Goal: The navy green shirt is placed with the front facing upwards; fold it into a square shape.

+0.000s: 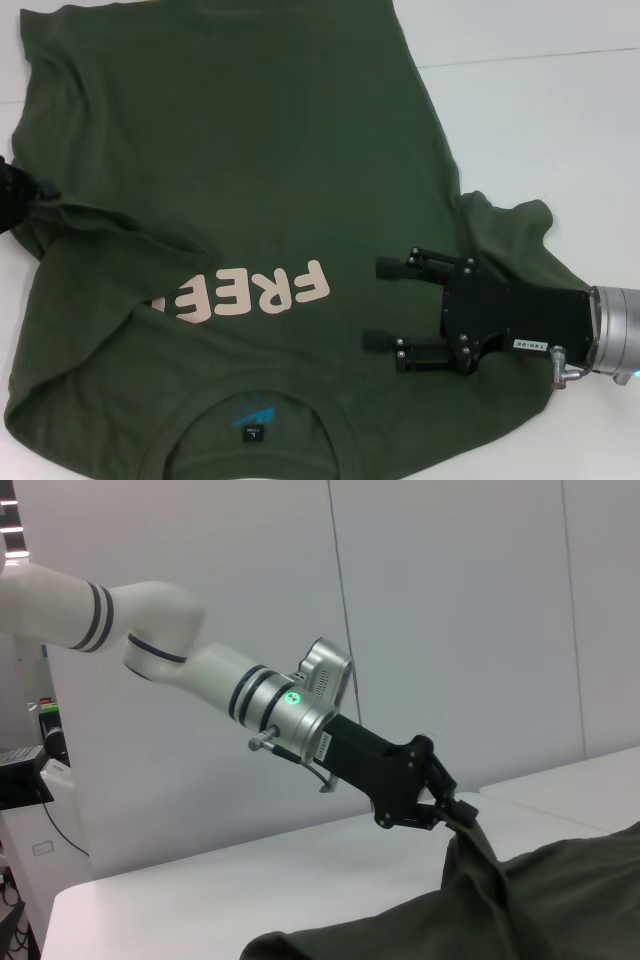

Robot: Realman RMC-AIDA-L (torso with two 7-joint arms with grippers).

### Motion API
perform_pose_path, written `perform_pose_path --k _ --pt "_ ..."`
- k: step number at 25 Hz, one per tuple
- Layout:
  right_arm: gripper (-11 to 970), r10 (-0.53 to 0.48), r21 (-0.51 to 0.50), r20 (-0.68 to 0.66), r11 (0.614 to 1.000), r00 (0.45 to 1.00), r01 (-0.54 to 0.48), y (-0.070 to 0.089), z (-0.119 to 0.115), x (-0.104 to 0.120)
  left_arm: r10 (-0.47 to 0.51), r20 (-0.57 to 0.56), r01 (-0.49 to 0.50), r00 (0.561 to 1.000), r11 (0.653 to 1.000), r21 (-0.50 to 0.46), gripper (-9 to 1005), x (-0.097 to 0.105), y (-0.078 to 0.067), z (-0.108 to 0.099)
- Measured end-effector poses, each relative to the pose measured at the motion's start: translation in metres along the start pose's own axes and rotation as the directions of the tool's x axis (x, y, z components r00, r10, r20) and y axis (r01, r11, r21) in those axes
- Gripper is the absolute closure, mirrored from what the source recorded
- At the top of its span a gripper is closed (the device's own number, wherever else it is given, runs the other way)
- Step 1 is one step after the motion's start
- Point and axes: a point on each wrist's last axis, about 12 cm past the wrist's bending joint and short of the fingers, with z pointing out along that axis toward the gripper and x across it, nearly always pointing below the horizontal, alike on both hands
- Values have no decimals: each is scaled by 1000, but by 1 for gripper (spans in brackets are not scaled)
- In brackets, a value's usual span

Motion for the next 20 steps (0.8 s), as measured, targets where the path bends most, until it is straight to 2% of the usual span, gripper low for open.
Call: perform_pose_path --k 6,11,14,17,20 --pt "76 1 1 0 1000 1000 -1 0 -1 0 -11 18 11 1000 1000 -14 968 6 1 18" --pt "76 -1 1 0 1000 1000 1 0 0 0 6 42 -7 999 1000 18 968 8 -5 30" --pt "76 0 1 -1 1000 1000 0 0 0 0 16 78 -21 997 997 73 968 8 -10 31" --pt "76 1 2 -1 1000 1000 -1 0 -1 1 12 87 -19 996 996 87 967 8 -9 30" --pt "76 3 3 -2 1000 1000 -3 1 -1 1 -20 91 13 996 997 81 923 9 -3 25"
